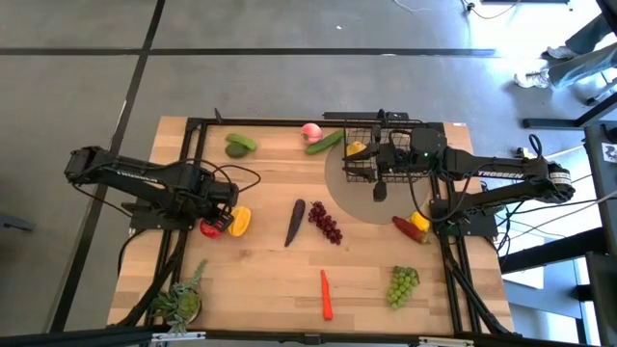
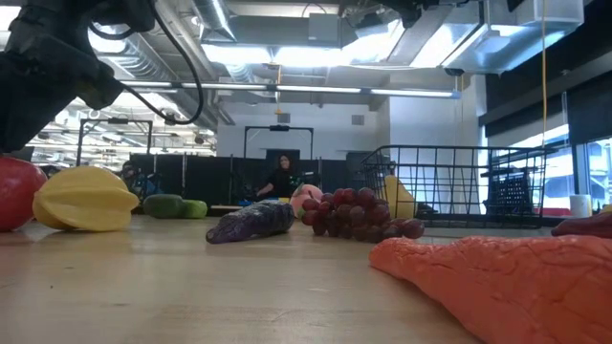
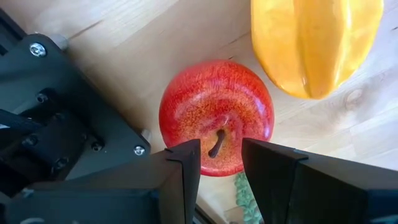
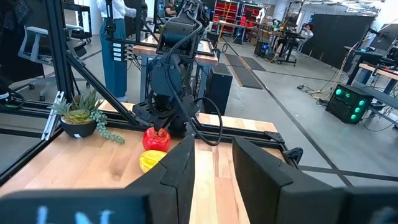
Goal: Build produce basket
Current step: Put the red apple into the black wire basket
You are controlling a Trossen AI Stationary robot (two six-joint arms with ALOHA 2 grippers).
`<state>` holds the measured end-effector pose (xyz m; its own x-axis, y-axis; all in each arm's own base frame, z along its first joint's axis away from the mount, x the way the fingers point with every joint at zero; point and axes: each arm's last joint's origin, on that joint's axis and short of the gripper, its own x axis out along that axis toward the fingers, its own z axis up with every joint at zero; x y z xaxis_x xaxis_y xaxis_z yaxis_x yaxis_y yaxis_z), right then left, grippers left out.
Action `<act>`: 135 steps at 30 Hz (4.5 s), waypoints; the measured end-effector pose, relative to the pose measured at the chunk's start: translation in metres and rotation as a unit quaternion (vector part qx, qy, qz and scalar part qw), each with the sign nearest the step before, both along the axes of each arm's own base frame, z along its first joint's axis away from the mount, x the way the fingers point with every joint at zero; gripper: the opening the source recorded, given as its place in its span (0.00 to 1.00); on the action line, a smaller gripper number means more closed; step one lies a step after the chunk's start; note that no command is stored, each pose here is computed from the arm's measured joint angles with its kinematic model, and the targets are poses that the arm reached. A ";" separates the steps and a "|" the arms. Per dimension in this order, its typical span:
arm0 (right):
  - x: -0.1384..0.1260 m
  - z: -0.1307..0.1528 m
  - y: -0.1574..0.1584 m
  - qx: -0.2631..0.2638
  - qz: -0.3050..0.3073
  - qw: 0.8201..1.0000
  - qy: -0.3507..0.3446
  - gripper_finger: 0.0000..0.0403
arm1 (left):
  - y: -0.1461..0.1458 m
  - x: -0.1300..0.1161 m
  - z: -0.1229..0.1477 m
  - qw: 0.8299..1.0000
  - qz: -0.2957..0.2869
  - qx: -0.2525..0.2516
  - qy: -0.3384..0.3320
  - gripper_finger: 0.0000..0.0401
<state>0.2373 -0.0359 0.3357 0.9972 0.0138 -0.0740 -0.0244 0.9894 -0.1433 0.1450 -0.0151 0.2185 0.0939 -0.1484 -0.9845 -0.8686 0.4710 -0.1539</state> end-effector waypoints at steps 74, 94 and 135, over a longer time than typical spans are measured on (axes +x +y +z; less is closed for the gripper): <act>0.000 0.000 -0.001 -0.002 -0.010 1.000 0.000 0.28 | -0.007 0.002 -0.010 0.999 -0.038 -0.013 -0.021 0.23; 0.000 0.000 -0.001 -0.002 -0.009 1.000 0.000 0.28 | -0.010 -0.001 -0.003 0.988 -0.136 -0.021 -0.073 0.24; 0.000 0.000 -0.002 -0.002 -0.031 1.000 -0.001 0.28 | -0.020 0.000 -0.005 0.982 -0.174 0.002 -0.076 0.14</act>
